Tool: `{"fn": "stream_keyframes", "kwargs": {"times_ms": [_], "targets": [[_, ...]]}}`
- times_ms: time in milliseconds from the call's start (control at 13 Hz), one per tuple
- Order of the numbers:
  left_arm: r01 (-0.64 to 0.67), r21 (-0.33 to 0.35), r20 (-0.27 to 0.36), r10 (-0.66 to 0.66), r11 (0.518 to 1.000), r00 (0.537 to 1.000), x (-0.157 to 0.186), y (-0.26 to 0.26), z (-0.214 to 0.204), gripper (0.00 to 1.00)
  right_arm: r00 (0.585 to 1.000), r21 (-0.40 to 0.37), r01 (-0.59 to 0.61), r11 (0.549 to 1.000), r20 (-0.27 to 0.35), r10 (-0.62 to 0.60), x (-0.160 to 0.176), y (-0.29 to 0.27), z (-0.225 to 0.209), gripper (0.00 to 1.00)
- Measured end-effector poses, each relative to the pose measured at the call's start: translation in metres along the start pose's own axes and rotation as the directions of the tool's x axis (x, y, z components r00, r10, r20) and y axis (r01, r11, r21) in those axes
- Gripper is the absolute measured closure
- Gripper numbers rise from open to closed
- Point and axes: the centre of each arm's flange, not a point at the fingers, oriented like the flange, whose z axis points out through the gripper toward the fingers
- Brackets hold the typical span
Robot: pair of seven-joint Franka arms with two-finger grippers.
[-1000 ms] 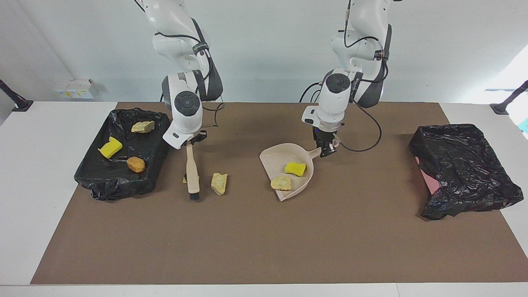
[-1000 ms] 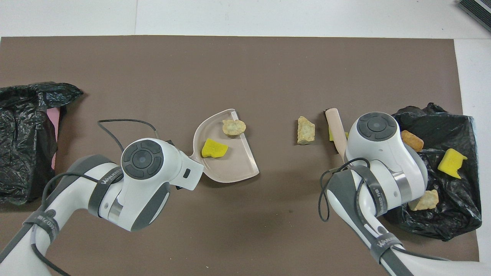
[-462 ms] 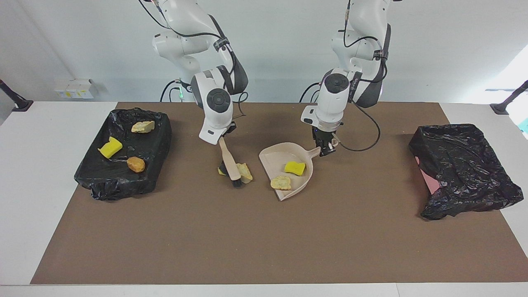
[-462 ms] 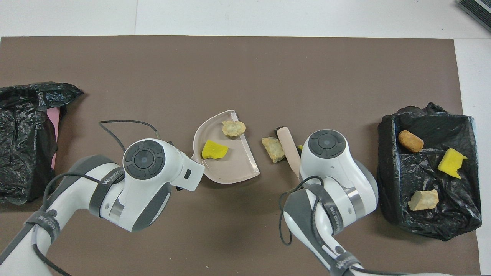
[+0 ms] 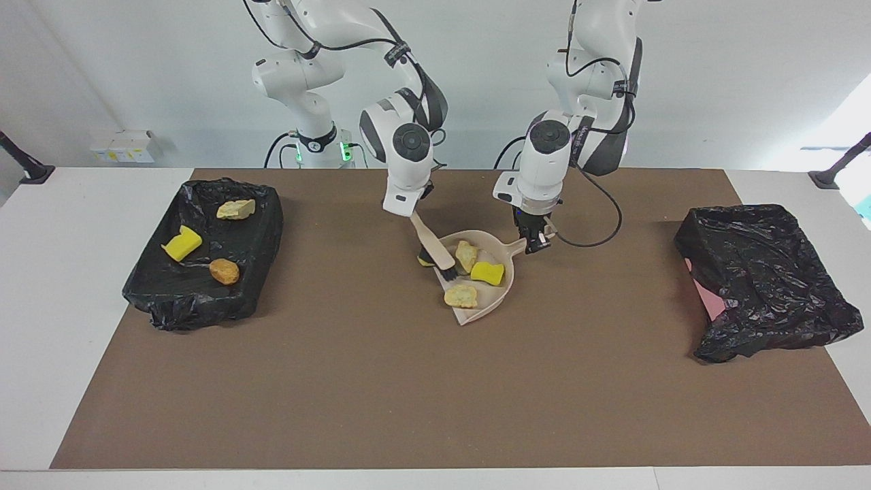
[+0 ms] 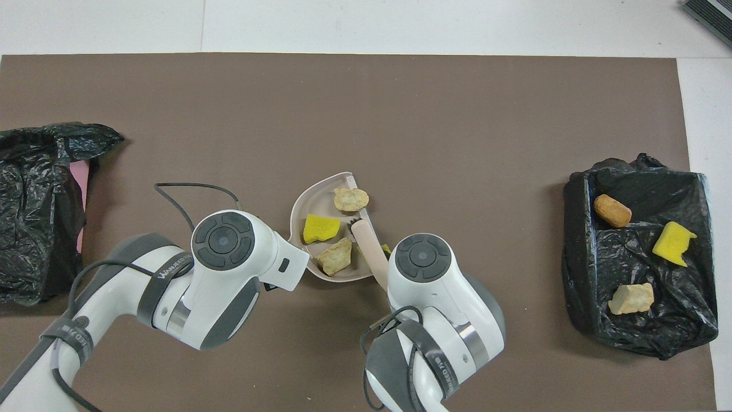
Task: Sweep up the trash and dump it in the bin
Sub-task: 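Sweep the farther crusts and sponge into the dustpan with the right gripper, then carry the loaded dustpan to the nearer trash bag with the left gripper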
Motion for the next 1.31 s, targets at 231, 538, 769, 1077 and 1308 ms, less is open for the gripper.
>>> {"fn": "stream_keyframes", "kwargs": {"times_ms": [231,538,769,1077,1308], "targets": [[-0.032,0.01,0.013,0.032,0.999,0.999,0.006,0.008,-0.001,0.68,0.998,0.057,-0.058,0.997,-0.026,0.059,0.002,-0.009,-0.023,0.73],[-0.062,0.019,0.004,0.062,0.998,0.998,0.016,0.016,-0.002,0.68,0.995,0.11,-0.087,0.99,-0.039,0.092,-0.015,-0.005,-0.097,0.73],[-0.07,0.024,-0.001,0.07,0.997,0.998,0.015,0.014,-0.001,0.68,0.994,0.123,-0.094,0.988,-0.048,0.1,-0.022,-0.005,-0.107,0.73],[-0.056,0.034,-0.019,0.056,0.998,0.998,0.009,0.003,0.001,0.68,0.993,0.156,-0.103,0.982,-0.05,0.112,-0.019,-0.006,-0.102,0.73],[-0.055,0.011,-0.074,0.056,0.998,0.996,-0.009,-0.023,0.006,0.68,0.993,0.155,-0.107,0.982,-0.04,0.114,-0.02,-0.005,-0.096,0.73]]}}
